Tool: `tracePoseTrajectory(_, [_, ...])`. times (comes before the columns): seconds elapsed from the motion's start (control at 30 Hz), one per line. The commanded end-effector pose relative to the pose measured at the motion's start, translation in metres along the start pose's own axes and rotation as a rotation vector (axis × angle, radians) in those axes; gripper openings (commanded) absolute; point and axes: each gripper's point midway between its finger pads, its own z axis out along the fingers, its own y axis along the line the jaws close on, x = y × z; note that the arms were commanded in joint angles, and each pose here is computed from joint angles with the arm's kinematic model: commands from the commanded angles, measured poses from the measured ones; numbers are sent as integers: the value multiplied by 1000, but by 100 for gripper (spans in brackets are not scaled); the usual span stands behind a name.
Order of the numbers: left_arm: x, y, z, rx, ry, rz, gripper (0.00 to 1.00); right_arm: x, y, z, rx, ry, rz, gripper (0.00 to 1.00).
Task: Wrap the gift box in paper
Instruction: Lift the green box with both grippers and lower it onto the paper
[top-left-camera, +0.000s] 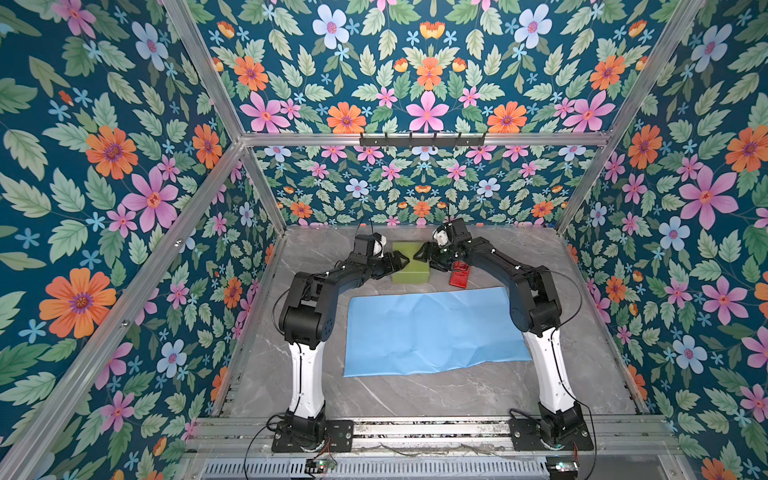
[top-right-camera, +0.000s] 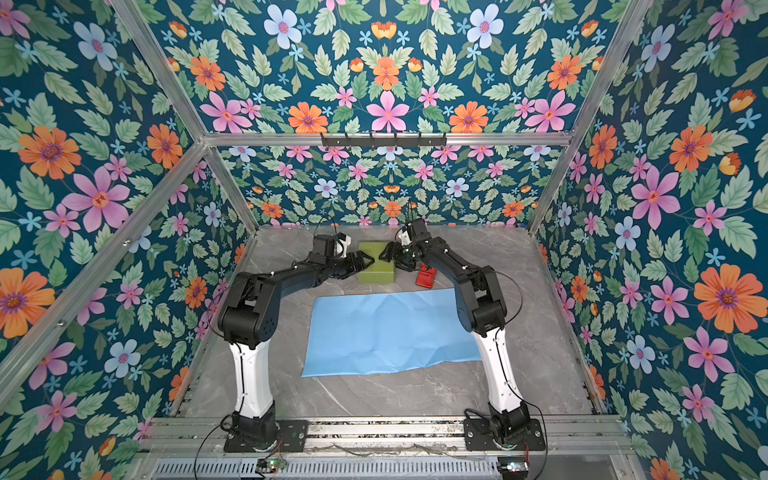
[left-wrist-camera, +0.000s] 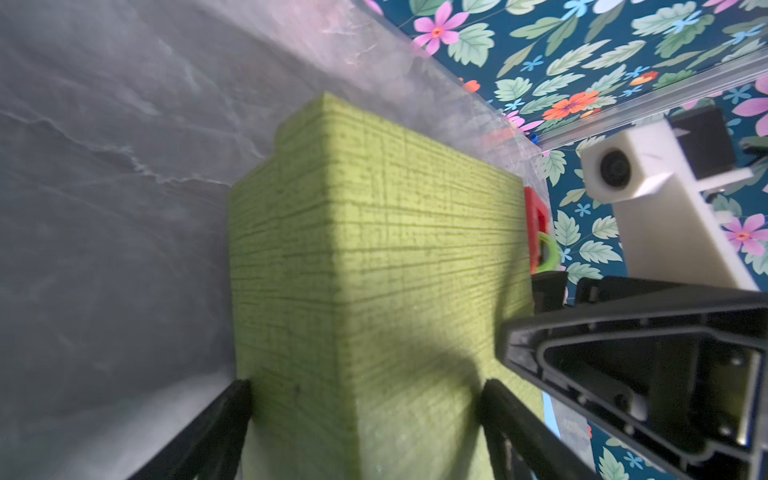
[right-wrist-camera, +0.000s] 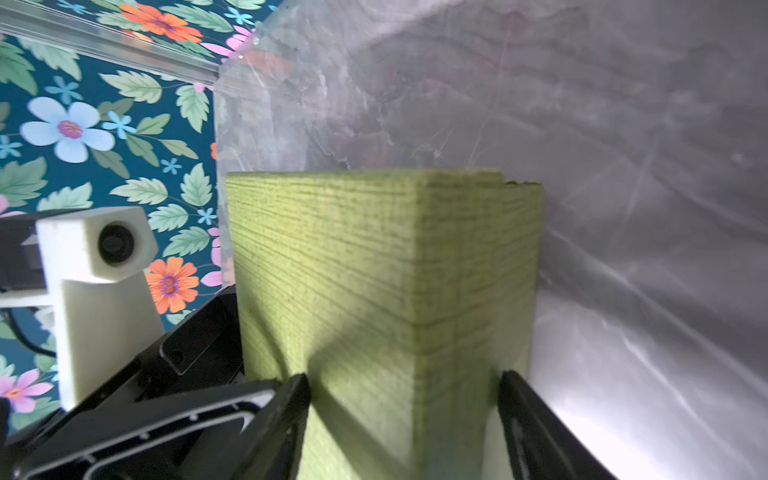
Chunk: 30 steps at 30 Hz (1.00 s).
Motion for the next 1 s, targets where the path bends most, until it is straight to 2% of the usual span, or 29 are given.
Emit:
tracePoseTrajectory(0.0, [15, -51, -11, 119, 25, 28, 86, 14, 50, -22, -180, 19, -53, 70])
tracePoseTrajectory(0.23, [90, -115, -43, 189, 108, -1, 84, 80, 47, -74, -149, 39, -5, 69])
tracePoseTrajectory(0.47, [166, -146, -67, 187, 195, -14, 84, 161, 30, -112, -83, 81, 55, 68])
tracePoseTrajectory(0.63, [186, -145, -67, 160, 230, -20, 84, 185, 16, -117, -38, 93, 82, 67])
tracePoseTrajectory(0.97, [200, -131, -58, 123, 272, -23, 85, 192, -5, -107, 27, 107, 97, 67])
